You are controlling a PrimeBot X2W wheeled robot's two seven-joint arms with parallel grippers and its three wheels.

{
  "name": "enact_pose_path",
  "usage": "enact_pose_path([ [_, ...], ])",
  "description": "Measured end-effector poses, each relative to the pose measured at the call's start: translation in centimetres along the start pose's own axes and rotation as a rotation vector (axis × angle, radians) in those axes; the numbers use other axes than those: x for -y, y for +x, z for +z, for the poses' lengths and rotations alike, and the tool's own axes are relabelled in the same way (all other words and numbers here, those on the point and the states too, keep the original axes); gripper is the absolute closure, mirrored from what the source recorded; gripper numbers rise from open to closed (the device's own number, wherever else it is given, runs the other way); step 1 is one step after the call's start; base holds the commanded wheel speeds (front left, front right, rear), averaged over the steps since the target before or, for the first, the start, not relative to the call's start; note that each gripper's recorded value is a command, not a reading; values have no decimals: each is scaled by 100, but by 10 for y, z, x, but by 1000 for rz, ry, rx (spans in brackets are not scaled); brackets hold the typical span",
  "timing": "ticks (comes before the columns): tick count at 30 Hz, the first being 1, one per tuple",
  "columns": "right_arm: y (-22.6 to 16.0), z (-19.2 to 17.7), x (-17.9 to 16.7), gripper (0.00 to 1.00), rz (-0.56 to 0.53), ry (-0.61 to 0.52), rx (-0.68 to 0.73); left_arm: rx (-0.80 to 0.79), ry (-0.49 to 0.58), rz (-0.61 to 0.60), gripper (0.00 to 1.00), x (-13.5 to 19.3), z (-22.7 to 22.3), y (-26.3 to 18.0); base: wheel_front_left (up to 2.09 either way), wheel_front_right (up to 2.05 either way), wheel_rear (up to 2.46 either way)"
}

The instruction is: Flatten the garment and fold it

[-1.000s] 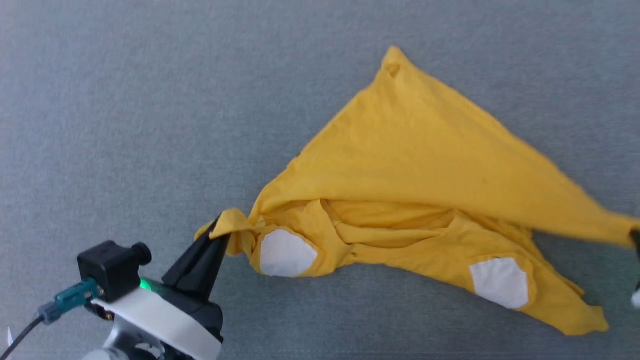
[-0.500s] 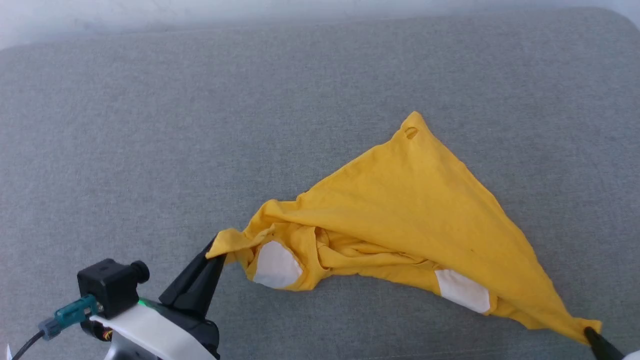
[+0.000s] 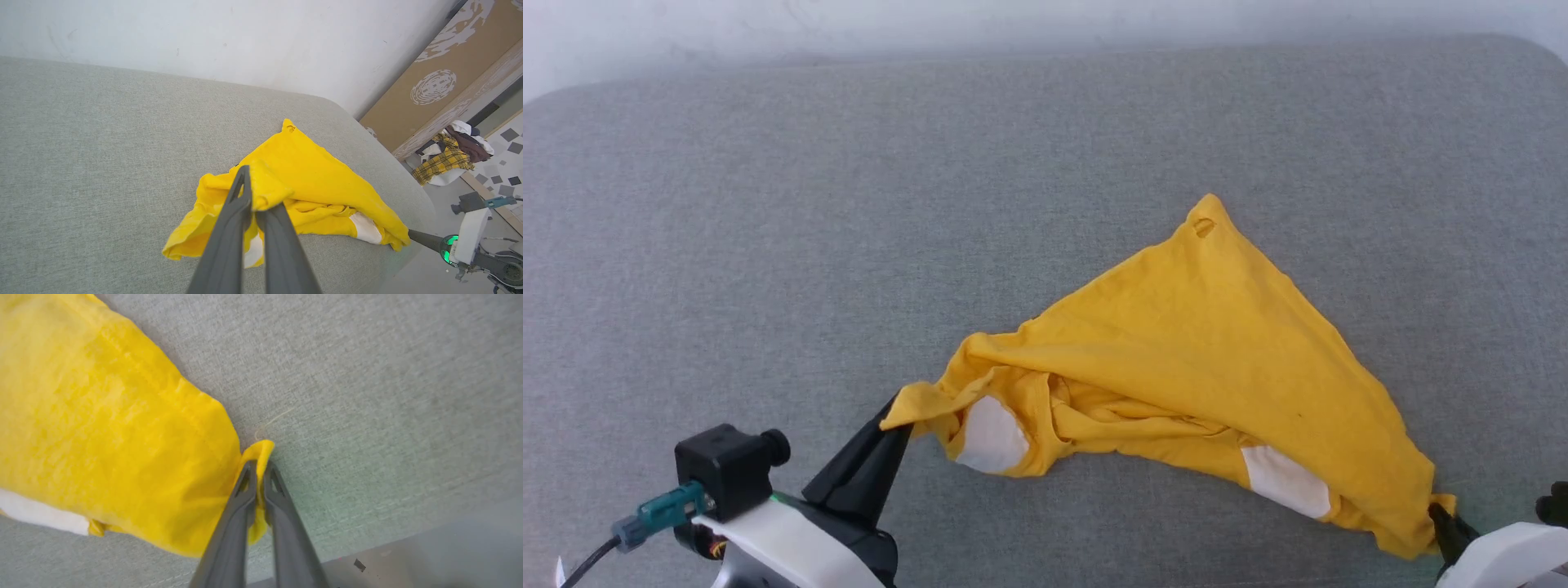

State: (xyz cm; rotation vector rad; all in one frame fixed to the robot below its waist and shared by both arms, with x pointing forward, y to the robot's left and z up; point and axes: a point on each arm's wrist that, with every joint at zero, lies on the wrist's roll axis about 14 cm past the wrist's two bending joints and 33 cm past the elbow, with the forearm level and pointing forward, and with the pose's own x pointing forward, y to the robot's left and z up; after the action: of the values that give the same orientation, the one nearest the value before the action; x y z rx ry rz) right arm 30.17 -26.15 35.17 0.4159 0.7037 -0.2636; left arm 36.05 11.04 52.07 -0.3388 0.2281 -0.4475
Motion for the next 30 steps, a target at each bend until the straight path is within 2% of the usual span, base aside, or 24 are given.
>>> enact_pose_path([
  [5, 0, 18, 3, 0, -5, -50, 27, 3, -2, 2, 100, 1, 0, -4, 0, 0, 0],
  [11, -19, 88, -8, 0, 20, -163, 177, 8, -12, -6, 100, 5, 0, -4, 0, 0, 0],
  [15, -27, 134, -38, 0, 80, -234, 275, 20, -6, -16, 100, 6, 3, 2, 0, 0, 0],
  [21, -8, 183, -104, 0, 210, -353, 344, 19, 5, -45, 100, 7, 3, 15, 0, 0, 0],
  [24, 14, 189, -134, 0, 265, -396, 313, 19, 9, -56, 100, 6, 3, 22, 0, 0, 0],
  [30, 58, 175, -181, 0, 334, -493, 192, 16, 7, -57, 100, 2, 1, 28, 0, 0, 0],
])
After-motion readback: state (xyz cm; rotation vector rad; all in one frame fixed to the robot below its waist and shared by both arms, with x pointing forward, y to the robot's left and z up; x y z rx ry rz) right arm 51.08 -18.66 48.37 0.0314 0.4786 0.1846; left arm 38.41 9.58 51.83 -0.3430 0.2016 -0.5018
